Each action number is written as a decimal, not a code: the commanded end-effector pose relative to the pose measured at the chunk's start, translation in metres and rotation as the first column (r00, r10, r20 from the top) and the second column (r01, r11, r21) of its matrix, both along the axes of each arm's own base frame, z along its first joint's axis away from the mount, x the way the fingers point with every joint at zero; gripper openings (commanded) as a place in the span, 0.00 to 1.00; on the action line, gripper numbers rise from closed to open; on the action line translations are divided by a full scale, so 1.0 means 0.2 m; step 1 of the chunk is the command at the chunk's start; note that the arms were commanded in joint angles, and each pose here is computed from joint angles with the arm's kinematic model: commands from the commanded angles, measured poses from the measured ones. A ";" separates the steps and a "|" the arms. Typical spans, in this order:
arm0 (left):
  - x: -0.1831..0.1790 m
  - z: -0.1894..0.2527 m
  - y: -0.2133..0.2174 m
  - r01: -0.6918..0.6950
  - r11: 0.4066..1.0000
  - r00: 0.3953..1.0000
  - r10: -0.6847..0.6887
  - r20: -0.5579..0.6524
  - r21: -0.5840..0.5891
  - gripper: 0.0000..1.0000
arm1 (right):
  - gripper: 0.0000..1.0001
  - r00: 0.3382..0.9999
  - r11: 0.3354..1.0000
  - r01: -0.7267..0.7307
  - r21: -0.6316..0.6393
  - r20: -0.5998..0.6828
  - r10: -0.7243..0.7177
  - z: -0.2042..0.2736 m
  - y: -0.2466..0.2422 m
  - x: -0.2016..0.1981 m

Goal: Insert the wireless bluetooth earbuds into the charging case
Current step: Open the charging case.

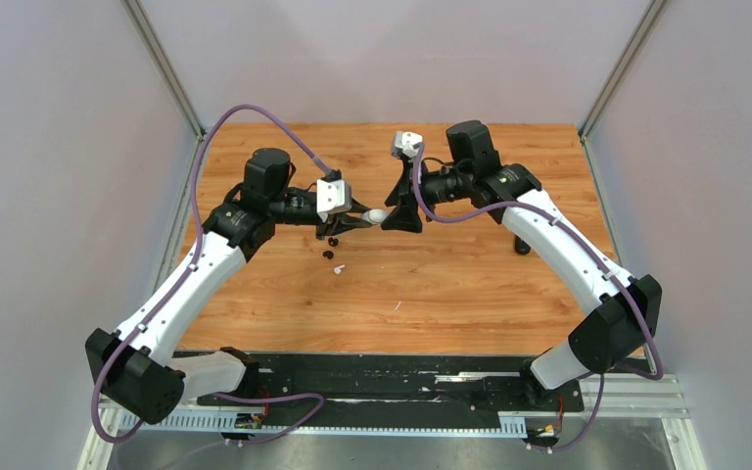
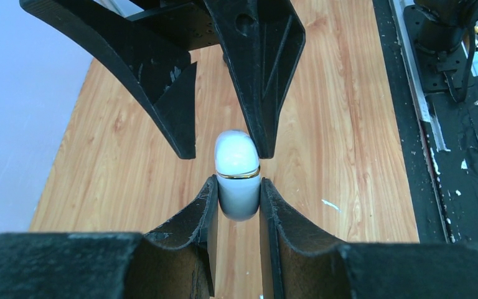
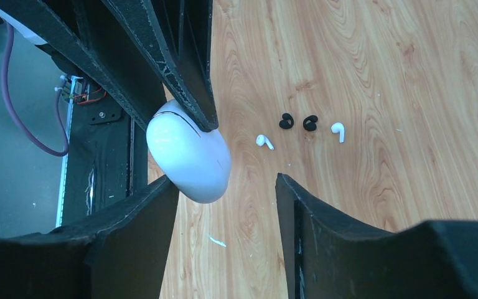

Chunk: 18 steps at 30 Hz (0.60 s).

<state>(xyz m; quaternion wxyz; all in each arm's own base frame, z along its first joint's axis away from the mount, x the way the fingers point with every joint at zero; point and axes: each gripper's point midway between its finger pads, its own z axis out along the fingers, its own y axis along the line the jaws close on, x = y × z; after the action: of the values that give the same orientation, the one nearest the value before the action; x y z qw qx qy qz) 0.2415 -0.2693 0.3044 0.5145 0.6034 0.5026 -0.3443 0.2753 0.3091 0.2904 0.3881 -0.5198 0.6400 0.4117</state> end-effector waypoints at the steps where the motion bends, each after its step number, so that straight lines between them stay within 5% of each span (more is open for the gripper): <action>1: -0.12 0.10 -0.02 0.091 0.995 0.996 -0.090 0.024 -0.034 0.00 | 0.56 0.990 0.996 0.062 0.060 0.121 -0.069 0.16 -0.01 0.11; 18: -0.08 0.08 -0.03 0.030 0.998 0.998 -0.032 -0.055 -0.048 0.00 | 0.45 0.988 0.992 0.105 0.074 0.103 -0.112 0.17 -0.02 0.12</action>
<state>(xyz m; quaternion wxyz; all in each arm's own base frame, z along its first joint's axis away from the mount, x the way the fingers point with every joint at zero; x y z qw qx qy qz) 0.2354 -0.2699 0.2980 0.4968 0.5983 0.5190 -0.3548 0.2888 0.3052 0.3019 0.4158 -0.4976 0.6489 0.3980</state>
